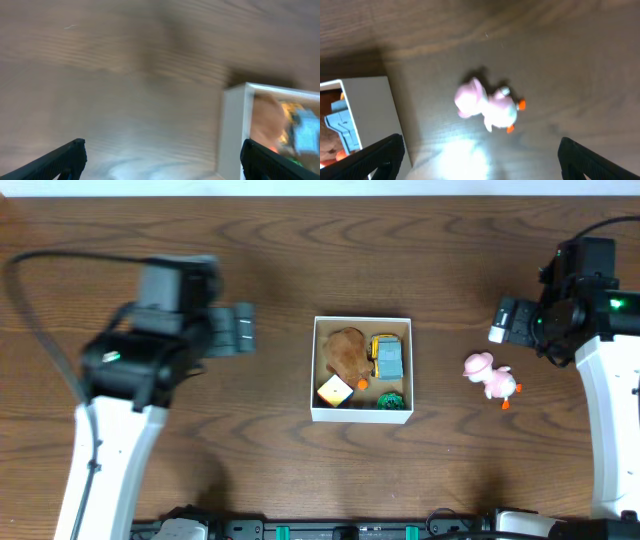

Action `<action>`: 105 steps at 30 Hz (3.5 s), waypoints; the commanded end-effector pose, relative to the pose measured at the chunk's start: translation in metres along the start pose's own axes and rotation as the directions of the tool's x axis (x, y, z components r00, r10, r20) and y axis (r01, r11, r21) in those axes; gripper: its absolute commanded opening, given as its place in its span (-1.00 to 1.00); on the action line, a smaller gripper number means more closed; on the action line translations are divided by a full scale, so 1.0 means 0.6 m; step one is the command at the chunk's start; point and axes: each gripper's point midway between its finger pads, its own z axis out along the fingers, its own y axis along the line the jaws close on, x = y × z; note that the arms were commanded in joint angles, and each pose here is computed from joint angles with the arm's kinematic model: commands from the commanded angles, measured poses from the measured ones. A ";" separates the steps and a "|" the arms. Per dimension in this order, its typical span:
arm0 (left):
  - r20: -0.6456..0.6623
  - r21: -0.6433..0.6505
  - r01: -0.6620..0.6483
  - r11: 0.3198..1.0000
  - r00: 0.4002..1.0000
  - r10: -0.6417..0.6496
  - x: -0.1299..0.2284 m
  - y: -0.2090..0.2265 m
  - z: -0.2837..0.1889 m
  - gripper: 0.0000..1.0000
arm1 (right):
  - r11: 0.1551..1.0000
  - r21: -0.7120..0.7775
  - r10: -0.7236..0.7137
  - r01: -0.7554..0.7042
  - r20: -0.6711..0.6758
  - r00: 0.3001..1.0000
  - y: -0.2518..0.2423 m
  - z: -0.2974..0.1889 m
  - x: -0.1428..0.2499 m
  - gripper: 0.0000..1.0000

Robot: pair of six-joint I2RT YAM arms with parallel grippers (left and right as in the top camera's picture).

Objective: Pack container

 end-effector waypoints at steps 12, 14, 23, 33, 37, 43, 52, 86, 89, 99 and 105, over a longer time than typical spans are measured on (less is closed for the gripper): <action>-0.012 -0.155 0.324 0.933 0.944 -0.330 0.022 0.114 -0.017 0.96 | 0.943 -0.010 -0.332 0.333 -0.126 0.935 -0.017 0.203 0.076 0.98; -0.013 -0.155 0.324 0.933 0.944 -0.330 0.022 0.114 -0.017 0.96 | 0.948 -0.014 -0.317 0.319 -0.164 0.934 -0.018 0.231 0.090 0.99; -0.012 -0.155 0.323 0.933 0.944 -0.329 0.022 0.114 -0.017 0.96 | 0.964 -0.020 -0.259 0.267 -0.311 0.914 -0.023 0.298 0.139 0.63; -0.012 -0.155 0.323 0.933 0.944 -0.329 0.022 0.114 -0.017 0.96 | 0.977 -0.003 -0.204 0.213 -0.309 0.929 -0.022 0.298 0.134 -0.70; -0.012 -0.155 0.323 0.933 0.944 -0.329 0.022 0.114 -0.017 0.96 | 0.984 0.008 -0.169 0.179 -0.290 0.942 -0.015 0.264 0.105 -0.77; -0.012 -0.155 0.323 0.933 0.944 -0.329 0.022 0.114 -0.017 0.96 | 0.979 -0.011 -0.202 0.203 -0.184 0.962 0.021 0.159 0.031 -0.83; -0.012 -0.155 0.323 0.933 0.944 -0.329 0.022 0.114 -0.017 0.96 | 0.896 -0.177 -0.377 0.407 0.182 0.908 0.193 -0.046 -0.028 -0.95; -0.015 -0.157 0.323 0.933 0.944 -0.329 0.023 0.114 -0.017 0.96 | 0.536 -0.346 -0.830 0.770 -0.048 0.555 0.421 0.049 0.236 0.37; -0.016 -0.157 0.323 0.933 0.944 -0.329 0.023 0.114 -0.017 0.96 | 0.534 -0.346 -0.831 0.771 -0.047 0.554 0.421 0.049 0.236 0.37; -0.019 -0.158 0.323 0.933 0.944 -0.329 0.025 0.114 -0.018 0.96 | 0.540 -0.338 -0.826 0.771 -0.036 0.562 0.424 0.051 0.231 0.20; -0.033 -0.144 0.250 0.957 0.966 -0.257 0.025 0.103 -0.017 0.96 | 0.743 -0.201 -0.643 0.639 0.051 0.764 0.421 0.033 0.137 0.38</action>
